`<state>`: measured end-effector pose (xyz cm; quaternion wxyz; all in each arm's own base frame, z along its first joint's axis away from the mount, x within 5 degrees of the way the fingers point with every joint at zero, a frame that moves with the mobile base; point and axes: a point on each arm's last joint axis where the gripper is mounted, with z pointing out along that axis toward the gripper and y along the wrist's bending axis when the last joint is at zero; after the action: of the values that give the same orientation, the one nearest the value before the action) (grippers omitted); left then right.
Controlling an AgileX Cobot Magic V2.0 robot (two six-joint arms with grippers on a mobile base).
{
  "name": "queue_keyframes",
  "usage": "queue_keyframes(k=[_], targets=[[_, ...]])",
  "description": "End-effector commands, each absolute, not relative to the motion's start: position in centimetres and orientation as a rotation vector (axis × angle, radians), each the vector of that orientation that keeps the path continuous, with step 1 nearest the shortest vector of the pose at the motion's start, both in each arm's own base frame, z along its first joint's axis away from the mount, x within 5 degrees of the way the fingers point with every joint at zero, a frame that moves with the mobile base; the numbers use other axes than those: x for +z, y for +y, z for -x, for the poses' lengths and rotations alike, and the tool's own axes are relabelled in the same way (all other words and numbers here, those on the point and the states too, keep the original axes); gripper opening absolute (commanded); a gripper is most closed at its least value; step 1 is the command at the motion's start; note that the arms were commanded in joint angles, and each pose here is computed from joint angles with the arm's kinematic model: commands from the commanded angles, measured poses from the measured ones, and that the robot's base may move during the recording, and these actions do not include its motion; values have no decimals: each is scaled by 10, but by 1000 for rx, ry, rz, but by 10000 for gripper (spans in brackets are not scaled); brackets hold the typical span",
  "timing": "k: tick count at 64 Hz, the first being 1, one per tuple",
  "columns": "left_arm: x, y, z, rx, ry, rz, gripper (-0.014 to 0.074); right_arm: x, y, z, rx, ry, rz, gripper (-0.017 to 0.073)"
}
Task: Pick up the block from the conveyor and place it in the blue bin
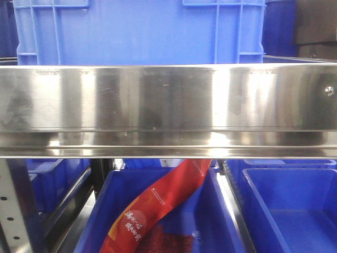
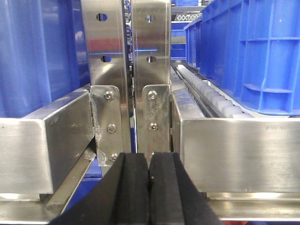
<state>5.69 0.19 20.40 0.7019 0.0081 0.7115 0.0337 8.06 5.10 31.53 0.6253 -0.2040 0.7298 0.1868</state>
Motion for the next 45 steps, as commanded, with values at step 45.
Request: queue_keyframes(k=[45], targets=[[205, 2, -56, 71, 1569, -7, -111, 242, 6, -58, 98, 1543, 60, -162]])
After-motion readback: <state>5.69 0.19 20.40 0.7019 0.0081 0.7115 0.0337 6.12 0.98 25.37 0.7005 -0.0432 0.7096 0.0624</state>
